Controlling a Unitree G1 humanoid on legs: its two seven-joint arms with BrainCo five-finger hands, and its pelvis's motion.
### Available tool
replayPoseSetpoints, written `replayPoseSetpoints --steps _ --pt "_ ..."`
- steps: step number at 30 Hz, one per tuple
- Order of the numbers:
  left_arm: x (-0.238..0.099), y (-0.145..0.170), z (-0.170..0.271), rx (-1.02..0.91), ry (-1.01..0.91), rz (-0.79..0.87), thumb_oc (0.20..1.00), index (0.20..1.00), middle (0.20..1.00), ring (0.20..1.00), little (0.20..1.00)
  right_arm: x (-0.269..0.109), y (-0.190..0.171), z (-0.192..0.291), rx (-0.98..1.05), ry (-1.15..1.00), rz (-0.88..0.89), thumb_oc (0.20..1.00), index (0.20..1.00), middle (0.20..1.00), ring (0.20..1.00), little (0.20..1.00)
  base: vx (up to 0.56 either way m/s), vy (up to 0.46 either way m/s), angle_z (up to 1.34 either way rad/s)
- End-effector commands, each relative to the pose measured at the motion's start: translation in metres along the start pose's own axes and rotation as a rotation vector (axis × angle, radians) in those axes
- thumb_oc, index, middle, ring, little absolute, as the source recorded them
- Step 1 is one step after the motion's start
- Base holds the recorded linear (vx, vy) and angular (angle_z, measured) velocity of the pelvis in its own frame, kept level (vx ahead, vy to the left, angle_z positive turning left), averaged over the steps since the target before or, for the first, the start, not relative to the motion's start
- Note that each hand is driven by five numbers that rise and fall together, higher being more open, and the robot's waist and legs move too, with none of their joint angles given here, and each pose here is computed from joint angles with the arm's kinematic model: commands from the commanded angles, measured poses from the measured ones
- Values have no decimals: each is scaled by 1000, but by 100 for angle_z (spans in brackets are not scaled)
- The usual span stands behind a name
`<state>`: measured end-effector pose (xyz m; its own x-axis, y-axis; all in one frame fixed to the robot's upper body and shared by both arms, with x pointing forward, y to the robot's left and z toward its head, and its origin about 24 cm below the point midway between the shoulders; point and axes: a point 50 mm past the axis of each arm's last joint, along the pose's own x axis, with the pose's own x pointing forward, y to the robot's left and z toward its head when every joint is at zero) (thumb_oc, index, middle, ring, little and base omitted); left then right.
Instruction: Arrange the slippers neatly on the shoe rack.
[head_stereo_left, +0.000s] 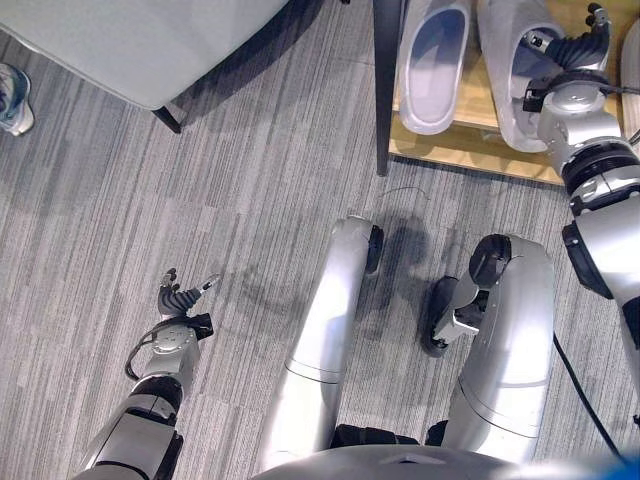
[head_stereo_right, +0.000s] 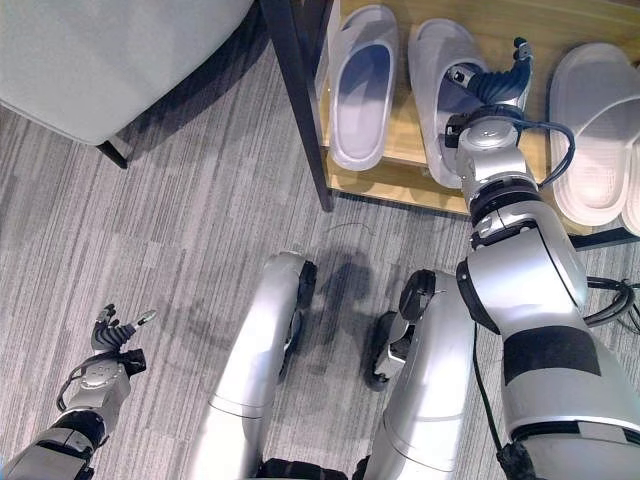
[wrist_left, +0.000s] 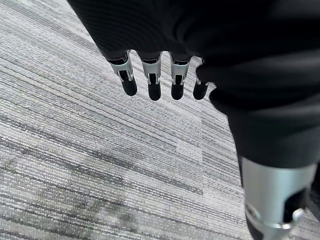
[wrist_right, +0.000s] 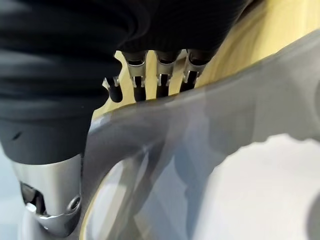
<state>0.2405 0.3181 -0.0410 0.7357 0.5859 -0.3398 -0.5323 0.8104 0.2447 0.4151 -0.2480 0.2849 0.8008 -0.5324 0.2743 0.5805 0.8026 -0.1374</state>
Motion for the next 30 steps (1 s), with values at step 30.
replayPoseSetpoints --steps 30 --pt "-3 -4 -12 -39 71 90 1000 1000 1000 1000 1000 -58 39 0 417 -257 183 1000 1000 1000 1000 1000 -17 -4 -2"
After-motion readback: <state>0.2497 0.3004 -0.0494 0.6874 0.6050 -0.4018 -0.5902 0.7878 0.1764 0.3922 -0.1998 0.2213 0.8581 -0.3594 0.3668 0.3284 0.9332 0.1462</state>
